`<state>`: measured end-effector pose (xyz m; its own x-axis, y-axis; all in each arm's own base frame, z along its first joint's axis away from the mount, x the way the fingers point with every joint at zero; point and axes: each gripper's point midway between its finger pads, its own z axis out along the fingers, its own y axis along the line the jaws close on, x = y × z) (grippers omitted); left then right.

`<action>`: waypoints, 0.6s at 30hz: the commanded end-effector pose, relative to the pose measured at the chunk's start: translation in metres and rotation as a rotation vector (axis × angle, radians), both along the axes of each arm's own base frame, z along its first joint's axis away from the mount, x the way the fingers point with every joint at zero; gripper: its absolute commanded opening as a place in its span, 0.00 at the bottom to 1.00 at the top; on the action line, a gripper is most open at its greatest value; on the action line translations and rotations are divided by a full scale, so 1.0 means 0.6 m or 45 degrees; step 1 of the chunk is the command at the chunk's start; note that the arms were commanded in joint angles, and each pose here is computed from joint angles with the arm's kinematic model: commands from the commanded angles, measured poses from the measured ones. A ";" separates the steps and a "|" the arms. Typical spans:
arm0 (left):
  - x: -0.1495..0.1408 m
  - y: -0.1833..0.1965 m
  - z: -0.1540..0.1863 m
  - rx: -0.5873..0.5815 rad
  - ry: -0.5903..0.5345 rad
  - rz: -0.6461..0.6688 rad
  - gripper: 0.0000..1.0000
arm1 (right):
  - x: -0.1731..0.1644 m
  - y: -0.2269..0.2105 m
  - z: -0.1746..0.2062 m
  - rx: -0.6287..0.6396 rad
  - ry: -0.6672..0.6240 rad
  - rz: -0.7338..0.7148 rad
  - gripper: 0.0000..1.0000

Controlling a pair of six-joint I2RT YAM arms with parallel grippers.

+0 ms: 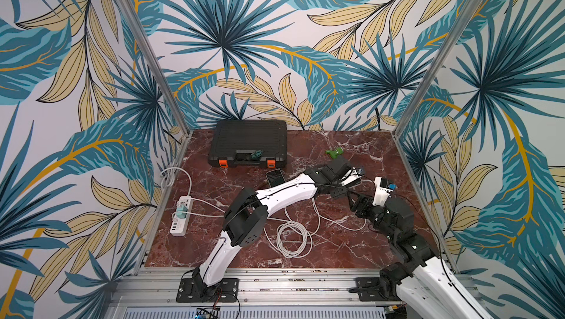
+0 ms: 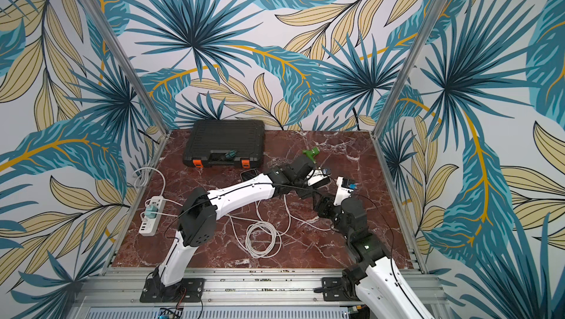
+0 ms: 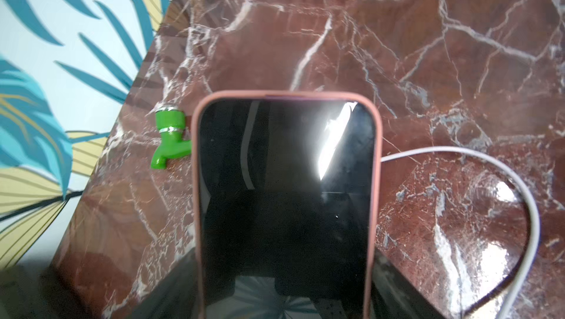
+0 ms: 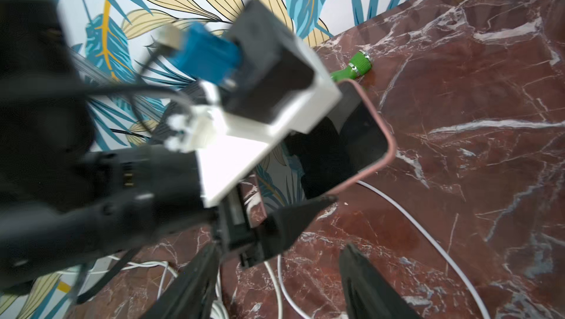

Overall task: Plug the charging cable into the phone
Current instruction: Place the phone at the center of the board.

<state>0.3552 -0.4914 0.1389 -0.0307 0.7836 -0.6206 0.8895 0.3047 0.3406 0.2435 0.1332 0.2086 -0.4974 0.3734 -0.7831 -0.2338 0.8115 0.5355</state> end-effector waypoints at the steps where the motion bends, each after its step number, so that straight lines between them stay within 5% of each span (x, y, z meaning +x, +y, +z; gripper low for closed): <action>1: -0.042 -0.002 -0.032 0.154 0.030 -0.245 0.57 | -0.037 0.011 -0.021 0.034 0.083 0.104 0.67; 14: -0.107 -0.024 -0.103 0.226 0.177 -0.462 0.66 | -0.092 0.016 0.050 0.115 -0.159 0.264 0.68; 18: -0.101 -0.027 -0.135 0.289 0.195 -0.444 0.76 | -0.096 0.017 0.057 0.115 -0.171 0.276 0.69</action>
